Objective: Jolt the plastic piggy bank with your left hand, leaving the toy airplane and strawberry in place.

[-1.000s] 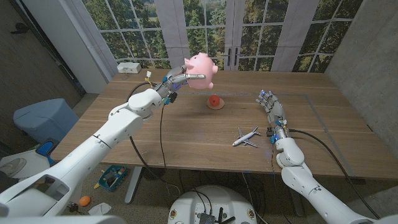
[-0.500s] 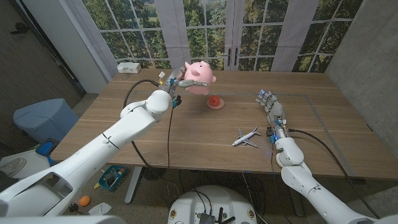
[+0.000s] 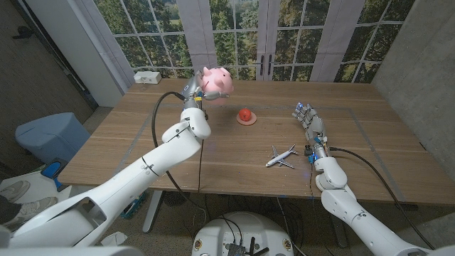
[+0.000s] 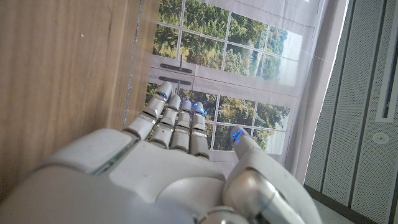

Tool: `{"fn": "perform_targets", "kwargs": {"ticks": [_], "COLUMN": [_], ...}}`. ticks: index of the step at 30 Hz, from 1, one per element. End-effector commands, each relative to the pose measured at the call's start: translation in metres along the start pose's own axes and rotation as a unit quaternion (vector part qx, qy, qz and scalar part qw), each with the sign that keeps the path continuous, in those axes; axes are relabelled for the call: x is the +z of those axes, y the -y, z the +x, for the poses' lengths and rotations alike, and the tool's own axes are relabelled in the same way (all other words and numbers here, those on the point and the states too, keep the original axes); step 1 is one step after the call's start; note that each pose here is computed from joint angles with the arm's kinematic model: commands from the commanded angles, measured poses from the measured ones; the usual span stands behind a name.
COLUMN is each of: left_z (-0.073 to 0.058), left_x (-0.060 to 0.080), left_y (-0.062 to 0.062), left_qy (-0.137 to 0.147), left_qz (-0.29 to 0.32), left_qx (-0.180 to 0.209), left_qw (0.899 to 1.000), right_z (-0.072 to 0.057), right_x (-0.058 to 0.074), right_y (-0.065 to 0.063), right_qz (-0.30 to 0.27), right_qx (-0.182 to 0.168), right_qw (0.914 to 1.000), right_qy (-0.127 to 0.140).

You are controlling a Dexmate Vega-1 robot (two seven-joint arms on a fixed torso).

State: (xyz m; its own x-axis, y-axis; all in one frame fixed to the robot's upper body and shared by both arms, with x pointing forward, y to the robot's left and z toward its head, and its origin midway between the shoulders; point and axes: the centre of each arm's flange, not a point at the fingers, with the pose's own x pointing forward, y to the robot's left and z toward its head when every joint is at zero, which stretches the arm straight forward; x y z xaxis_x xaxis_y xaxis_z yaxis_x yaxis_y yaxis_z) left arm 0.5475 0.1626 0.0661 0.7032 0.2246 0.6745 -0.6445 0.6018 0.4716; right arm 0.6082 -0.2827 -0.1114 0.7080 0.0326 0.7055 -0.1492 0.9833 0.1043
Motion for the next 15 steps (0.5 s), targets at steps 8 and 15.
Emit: {"fn": "perform_targets", "kwargs": {"ticks": [8,15], "left_z": [-0.0104,-0.0072], "left_x": [0.0050,0.0049], "left_y": [0.0009,-0.0008], "left_qy": [-0.014,-0.016], "left_qz": [0.016,-0.011], "left_qx": [0.054,0.016], "left_qw": [0.998,1.000], "right_z": [-0.0007,-0.0020], "right_x": [0.0015,0.0023], "right_y": [0.0008,0.0017], "right_qz": [0.000,0.000], "right_qx": [0.000,0.000], "right_qw": [1.0000,1.0000], "right_qy": [0.002,0.004]}}
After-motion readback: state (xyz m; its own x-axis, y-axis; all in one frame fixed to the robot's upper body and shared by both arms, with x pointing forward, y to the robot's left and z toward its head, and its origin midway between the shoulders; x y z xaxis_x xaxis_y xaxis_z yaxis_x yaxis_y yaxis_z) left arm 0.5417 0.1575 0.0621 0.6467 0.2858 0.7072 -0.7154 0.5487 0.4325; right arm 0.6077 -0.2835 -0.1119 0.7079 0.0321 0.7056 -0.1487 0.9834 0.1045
